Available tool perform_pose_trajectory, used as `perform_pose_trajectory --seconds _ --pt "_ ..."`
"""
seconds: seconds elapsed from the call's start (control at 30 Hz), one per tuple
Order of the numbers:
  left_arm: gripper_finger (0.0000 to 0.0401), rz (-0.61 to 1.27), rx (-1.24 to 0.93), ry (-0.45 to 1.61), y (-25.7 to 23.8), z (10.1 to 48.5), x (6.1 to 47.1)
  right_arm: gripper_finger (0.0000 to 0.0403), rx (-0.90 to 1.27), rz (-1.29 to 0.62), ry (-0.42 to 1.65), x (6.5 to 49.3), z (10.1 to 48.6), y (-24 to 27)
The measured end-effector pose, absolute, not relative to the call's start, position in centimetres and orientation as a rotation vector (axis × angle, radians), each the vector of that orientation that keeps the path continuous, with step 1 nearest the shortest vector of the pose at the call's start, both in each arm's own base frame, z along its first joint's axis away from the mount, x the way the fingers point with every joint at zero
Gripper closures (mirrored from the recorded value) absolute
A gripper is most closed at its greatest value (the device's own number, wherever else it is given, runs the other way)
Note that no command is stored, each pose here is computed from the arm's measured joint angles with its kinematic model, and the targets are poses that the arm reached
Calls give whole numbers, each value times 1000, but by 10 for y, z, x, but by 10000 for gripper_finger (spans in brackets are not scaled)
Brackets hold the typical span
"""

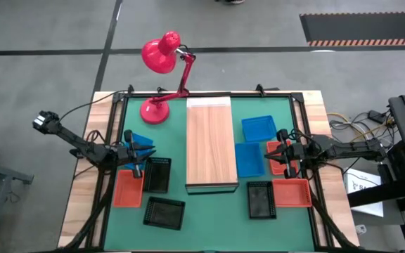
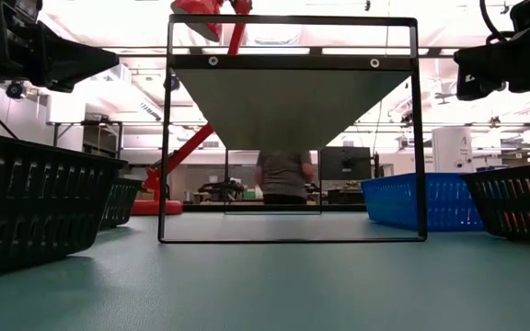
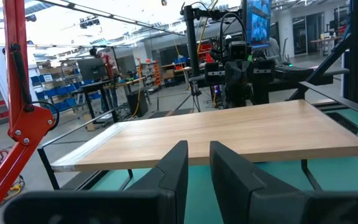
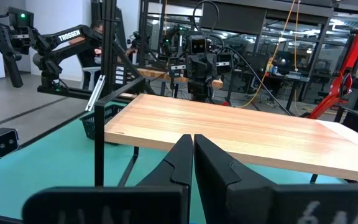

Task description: Stack baskets on shelf by color

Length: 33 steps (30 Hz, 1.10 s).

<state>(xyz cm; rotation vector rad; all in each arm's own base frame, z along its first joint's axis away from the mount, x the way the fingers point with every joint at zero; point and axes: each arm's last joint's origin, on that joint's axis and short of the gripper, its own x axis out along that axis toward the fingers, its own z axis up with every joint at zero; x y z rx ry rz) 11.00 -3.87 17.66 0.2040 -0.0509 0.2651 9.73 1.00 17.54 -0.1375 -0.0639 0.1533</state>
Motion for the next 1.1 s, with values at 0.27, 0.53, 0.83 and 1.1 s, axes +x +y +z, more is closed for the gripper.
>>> perform_pose_trajectory --seconds 0.27,0.53,0.83,1.1 --pt "350 265 204 -50 -39 177 110 394 -138 153 -64 97 175 10" --pt "350 265 204 -51 -39 177 110 394 -138 154 -64 97 175 10" --pt "350 215 22 -113 -40 181 110 394 -138 153 -64 97 175 10" --pt "350 165 -312 -319 -38 200 106 394 -146 152 -87 97 178 10"
